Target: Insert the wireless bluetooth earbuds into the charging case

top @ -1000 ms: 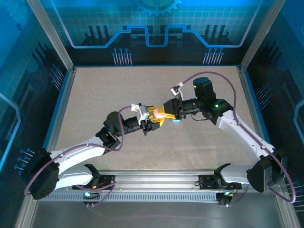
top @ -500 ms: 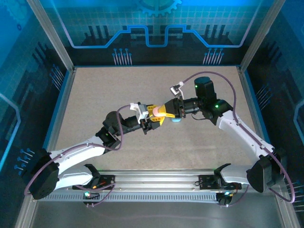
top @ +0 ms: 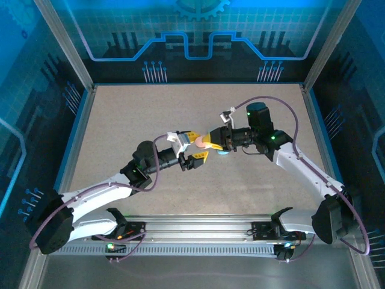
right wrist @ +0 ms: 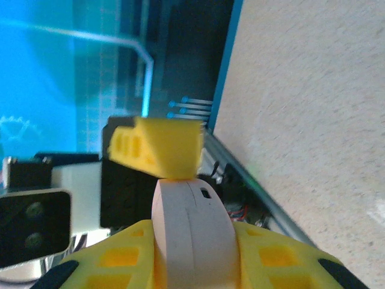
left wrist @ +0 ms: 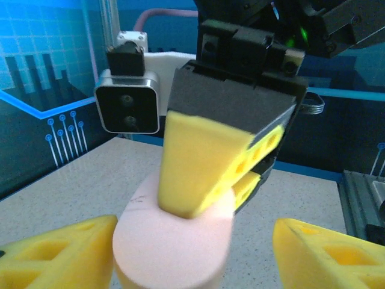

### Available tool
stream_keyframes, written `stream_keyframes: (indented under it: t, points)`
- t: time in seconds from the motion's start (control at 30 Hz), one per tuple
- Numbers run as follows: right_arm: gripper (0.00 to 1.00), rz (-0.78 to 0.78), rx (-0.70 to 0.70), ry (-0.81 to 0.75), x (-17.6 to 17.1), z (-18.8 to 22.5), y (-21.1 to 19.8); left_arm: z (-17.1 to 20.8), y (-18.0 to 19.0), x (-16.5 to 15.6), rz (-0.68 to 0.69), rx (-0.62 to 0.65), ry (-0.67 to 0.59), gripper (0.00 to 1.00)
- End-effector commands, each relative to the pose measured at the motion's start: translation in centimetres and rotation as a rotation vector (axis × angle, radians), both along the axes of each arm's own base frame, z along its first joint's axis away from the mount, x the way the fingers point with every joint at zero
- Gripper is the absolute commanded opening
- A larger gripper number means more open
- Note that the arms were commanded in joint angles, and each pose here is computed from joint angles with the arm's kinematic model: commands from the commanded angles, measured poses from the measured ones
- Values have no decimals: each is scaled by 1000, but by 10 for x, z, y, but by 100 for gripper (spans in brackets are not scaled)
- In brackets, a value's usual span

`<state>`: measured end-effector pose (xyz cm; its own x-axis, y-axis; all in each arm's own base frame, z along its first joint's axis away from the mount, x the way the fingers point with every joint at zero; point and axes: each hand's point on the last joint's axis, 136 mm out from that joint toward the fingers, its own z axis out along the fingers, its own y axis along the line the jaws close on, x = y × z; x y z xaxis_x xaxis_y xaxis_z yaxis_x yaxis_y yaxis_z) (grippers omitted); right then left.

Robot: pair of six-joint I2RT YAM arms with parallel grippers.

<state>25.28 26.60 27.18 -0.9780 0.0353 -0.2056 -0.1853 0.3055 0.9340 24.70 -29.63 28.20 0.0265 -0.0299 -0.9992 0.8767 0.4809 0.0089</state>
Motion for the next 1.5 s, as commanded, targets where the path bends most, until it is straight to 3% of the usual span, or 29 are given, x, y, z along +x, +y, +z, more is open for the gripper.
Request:
stream_keyframes:
  t: [0.0,0.23,0.53,0.8,0.97,1.17,1.47]
  points:
    - [15,-135,-103,15,25,-37,-18,3,15,-4,60,3,-44,71]
    - [14,-216,-305,161,38,-141,-29,18,49,-1,224,-48,-71,74]
    - [17,-219,-454,256,29,-221,-23,22,63,5,304,-50,-35,77]
    - [21,-208,-515,283,22,-248,-25,20,64,9,326,-37,-22,77]
    - [31,-209,-564,298,13,-256,-34,18,66,12,341,-28,-17,78]
    - [47,-225,-643,268,7,-253,-51,16,66,15,356,-20,-10,78]
    - [55,-269,-705,201,13,-226,-73,11,68,19,378,1,4,79]
